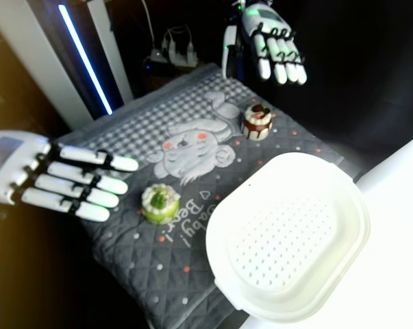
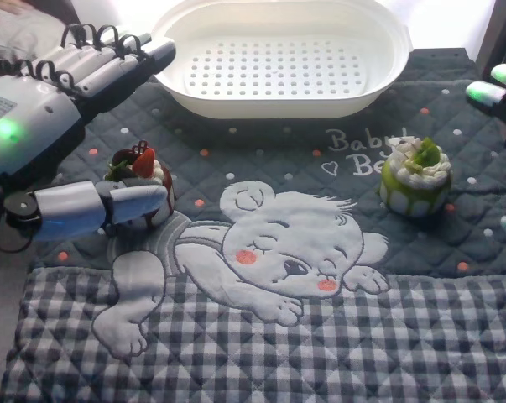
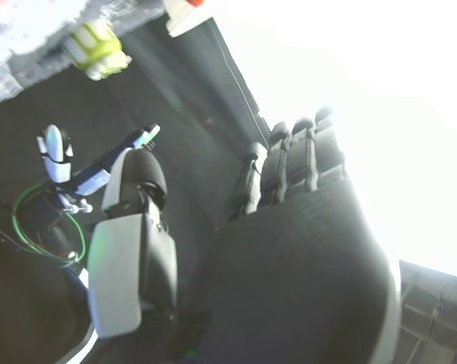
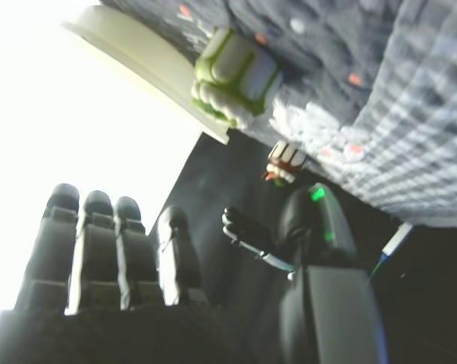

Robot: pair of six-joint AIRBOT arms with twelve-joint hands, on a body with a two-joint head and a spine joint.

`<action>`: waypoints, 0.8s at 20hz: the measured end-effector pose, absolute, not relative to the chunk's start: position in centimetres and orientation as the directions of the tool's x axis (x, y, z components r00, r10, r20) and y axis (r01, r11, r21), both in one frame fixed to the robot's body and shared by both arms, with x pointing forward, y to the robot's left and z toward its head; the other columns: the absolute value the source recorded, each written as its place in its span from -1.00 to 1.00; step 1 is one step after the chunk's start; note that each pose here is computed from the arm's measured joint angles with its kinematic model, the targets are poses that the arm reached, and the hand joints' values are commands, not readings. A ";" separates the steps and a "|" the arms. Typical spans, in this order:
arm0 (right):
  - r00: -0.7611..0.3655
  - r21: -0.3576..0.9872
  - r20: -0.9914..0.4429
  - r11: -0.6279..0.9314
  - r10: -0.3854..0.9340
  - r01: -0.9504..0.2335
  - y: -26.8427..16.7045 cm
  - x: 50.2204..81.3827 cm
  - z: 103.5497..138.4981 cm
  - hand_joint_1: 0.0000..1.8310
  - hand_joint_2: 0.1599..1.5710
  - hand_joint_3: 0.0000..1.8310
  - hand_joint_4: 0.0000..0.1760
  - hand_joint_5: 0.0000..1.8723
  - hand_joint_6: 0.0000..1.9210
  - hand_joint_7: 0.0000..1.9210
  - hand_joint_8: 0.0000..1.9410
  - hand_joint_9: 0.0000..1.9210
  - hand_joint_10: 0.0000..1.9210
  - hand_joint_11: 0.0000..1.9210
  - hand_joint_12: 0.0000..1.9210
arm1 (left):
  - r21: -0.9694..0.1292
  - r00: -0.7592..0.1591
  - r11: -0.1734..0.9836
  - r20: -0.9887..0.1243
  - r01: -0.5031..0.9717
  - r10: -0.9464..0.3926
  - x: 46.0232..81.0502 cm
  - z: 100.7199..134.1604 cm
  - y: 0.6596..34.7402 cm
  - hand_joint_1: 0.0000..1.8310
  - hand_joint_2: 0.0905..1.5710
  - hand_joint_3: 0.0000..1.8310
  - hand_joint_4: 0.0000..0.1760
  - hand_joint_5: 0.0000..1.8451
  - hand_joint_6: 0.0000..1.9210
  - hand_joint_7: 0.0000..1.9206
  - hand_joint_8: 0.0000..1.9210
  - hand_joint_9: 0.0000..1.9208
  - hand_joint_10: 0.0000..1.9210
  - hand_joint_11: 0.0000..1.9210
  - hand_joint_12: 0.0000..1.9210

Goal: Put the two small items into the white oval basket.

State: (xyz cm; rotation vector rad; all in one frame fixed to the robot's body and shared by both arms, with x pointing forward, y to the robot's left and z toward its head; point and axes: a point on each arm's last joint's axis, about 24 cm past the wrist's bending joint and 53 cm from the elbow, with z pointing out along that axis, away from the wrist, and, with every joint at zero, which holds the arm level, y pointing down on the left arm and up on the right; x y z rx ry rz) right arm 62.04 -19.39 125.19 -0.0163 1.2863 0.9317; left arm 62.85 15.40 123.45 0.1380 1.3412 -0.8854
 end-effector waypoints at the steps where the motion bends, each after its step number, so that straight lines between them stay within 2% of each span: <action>1: -0.017 0.474 -0.816 0.651 0.578 -0.593 -19.5 62.1 125.2 -0.38 0.51 -0.98 0.08 -1.00 -1.00 -1.00 -1.00 -1.00 -1.00 -1.00 -1.00 | -0.391 -0.038 0.680 -0.881 0.621 -0.472 62.9 123.4 15.4 -0.48 0.47 -1.00 -0.37 -1.00 -1.00 -1.00 -1.00 -1.00 -1.00 -1.00 -0.98; 2: -0.013 0.469 -0.818 0.653 0.575 -0.594 -19.5 62.3 125.3 -0.35 0.48 -0.99 0.21 -1.00 -1.00 -1.00 -1.00 -1.00 -1.00 -0.97 -0.99 | -0.390 -0.039 0.680 -0.882 0.620 -0.470 62.9 123.3 15.4 -0.47 0.47 -1.00 -0.15 -1.00 -1.00 -1.00 -1.00 -1.00 -1.00 -1.00 -1.00; 3: -0.004 0.468 -0.813 0.650 0.582 -0.598 -19.4 62.6 126.0 -0.32 0.46 -1.00 0.18 -1.00 -1.00 -1.00 -1.00 -1.00 -1.00 -0.94 -0.97 | -0.392 -0.040 0.678 -0.880 0.622 -0.473 63.0 123.4 15.2 -0.44 0.45 -1.00 0.03 -1.00 -1.00 -1.00 -1.00 -1.00 -1.00 -1.00 -1.00; 4: 0.005 0.464 -0.808 0.641 0.590 -0.611 -18.8 63.2 127.1 -0.25 0.46 -1.00 0.28 -1.00 -1.00 -1.00 -1.00 -1.00 -1.00 -0.96 -0.97 | -0.392 -0.037 0.677 -0.879 0.623 -0.475 63.2 123.4 15.1 -0.46 0.44 -1.00 0.09 -1.00 -1.00 -1.00 -1.00 -1.00 -1.00 -0.97 -0.99; 5: 0.029 0.445 -0.793 0.612 0.608 -0.654 -17.3 63.9 129.4 -0.19 0.44 -0.98 0.66 -1.00 -1.00 -1.00 -1.00 -1.00 -1.00 -0.99 -0.72 | -0.393 -0.039 0.679 -0.880 0.620 -0.474 63.2 123.4 15.2 -0.43 0.42 -1.00 0.11 -1.00 -1.00 -1.00 -1.00 -1.00 -1.00 -0.90 -0.95; 6: 0.038 0.428 -0.788 0.591 0.615 -0.683 -16.0 64.0 130.3 -0.14 0.42 -1.00 0.29 -1.00 -1.00 -1.00 -1.00 -0.97 -0.99 -1.00 -0.27 | -0.395 -0.043 0.680 -0.881 0.618 -0.472 63.1 123.2 15.3 -0.41 0.41 -1.00 -0.08 -1.00 -1.00 -1.00 -1.00 -1.00 -1.00 -0.88 -0.94; 7: 0.018 0.423 -0.797 0.579 0.604 -0.697 -14.7 64.0 129.8 -0.13 0.42 -1.00 0.21 -1.00 -1.00 -1.00 -1.00 -0.94 -0.99 -1.00 0.16 | -0.395 -0.047 0.682 -0.883 0.616 -0.468 63.1 123.0 15.3 -0.42 0.41 -1.00 -0.16 -0.99 -1.00 -1.00 -1.00 -0.99 -0.99 -0.98 -0.60; 8: -0.014 0.426 -0.814 0.580 0.580 -0.695 -13.9 64.0 128.7 -0.14 0.42 -1.00 -0.03 -1.00 -1.00 -1.00 -1.00 -0.98 -0.98 -1.00 0.12 | -0.398 -0.051 0.685 -0.883 0.611 -0.467 63.3 122.7 15.4 -0.39 0.41 -1.00 -0.06 -0.99 -1.00 -1.00 -1.00 -1.00 -1.00 -1.00 -0.72; 9: -0.062 0.423 -0.843 0.589 0.534 -0.689 -12.7 64.2 126.9 -0.18 0.40 -1.00 -0.11 -1.00 -1.00 -1.00 -1.00 -1.00 -1.00 -1.00 -0.21 | -0.405 -0.059 0.691 -0.883 0.598 -0.466 63.7 122.3 15.5 -0.34 0.41 -1.00 -0.08 -0.96 -1.00 -1.00 -1.00 -1.00 -1.00 -1.00 -0.78; 10: -0.097 0.438 -0.851 0.598 0.516 -0.671 -12.2 64.7 125.5 -0.24 0.41 -1.00 -0.42 -1.00 -1.00 -1.00 -1.00 -1.00 -1.00 -1.00 -0.92 | -0.427 -0.080 0.705 -0.880 0.566 -0.469 64.4 121.5 16.0 -0.32 0.40 -1.00 0.27 -0.96 -1.00 -0.99 -1.00 -1.00 -1.00 -1.00 -0.79; 12: -0.094 0.446 -0.849 0.607 0.521 -0.658 -12.7 65.3 125.4 -0.27 0.41 -1.00 -0.49 -1.00 -1.00 -1.00 -1.00 -1.00 -1.00 -1.00 -0.99 | -0.430 -0.092 0.709 -0.882 0.559 -0.462 64.7 120.9 15.9 -0.29 0.40 -1.00 0.29 -0.95 -1.00 -0.99 -1.00 -1.00 -1.00 -1.00 -0.80; 13: -0.095 0.451 -0.848 0.617 0.521 -0.645 -13.0 65.8 125.1 -0.26 0.42 -1.00 -0.32 -1.00 -1.00 -1.00 -1.00 -1.00 -1.00 -1.00 -1.00 | -0.433 -0.106 0.707 -0.883 0.559 -0.457 64.9 120.3 15.5 -0.21 0.39 -1.00 0.02 -0.93 -1.00 -0.98 -1.00 -0.99 -1.00 -1.00 -0.71; 14: -0.105 0.460 -0.849 0.624 0.518 -0.632 -13.1 66.3 124.6 -0.26 0.43 -0.99 -0.40 -1.00 -1.00 -1.00 -1.00 -1.00 -1.00 -1.00 -1.00 | -0.444 -0.132 0.707 -0.882 0.550 -0.451 65.2 119.5 14.9 -0.20 0.40 -1.00 -0.28 -0.94 -1.00 -0.98 -1.00 -0.99 -1.00 -1.00 -0.65; 15: -0.121 0.465 -0.852 0.630 0.510 -0.622 -12.9 66.6 124.0 -0.25 0.43 -1.00 -0.39 -1.00 -1.00 -1.00 -1.00 -1.00 -1.00 -1.00 -1.00 | -0.446 -0.150 0.711 -0.885 0.544 -0.441 65.4 118.8 14.7 -0.20 0.39 -1.00 -0.28 -0.94 -1.00 -0.97 -1.00 -0.97 -0.99 -1.00 -0.55; 16: -0.134 0.467 -0.855 0.632 0.501 -0.619 -12.7 66.7 123.5 -0.26 0.42 -1.00 -0.45 -1.00 -1.00 -1.00 -1.00 -1.00 -1.00 -1.00 -1.00 | -0.453 -0.163 0.711 -0.884 0.538 -0.439 65.5 118.4 14.5 -0.17 0.40 -1.00 -0.23 -0.93 -1.00 -0.97 -1.00 -0.97 -0.99 -1.00 -0.52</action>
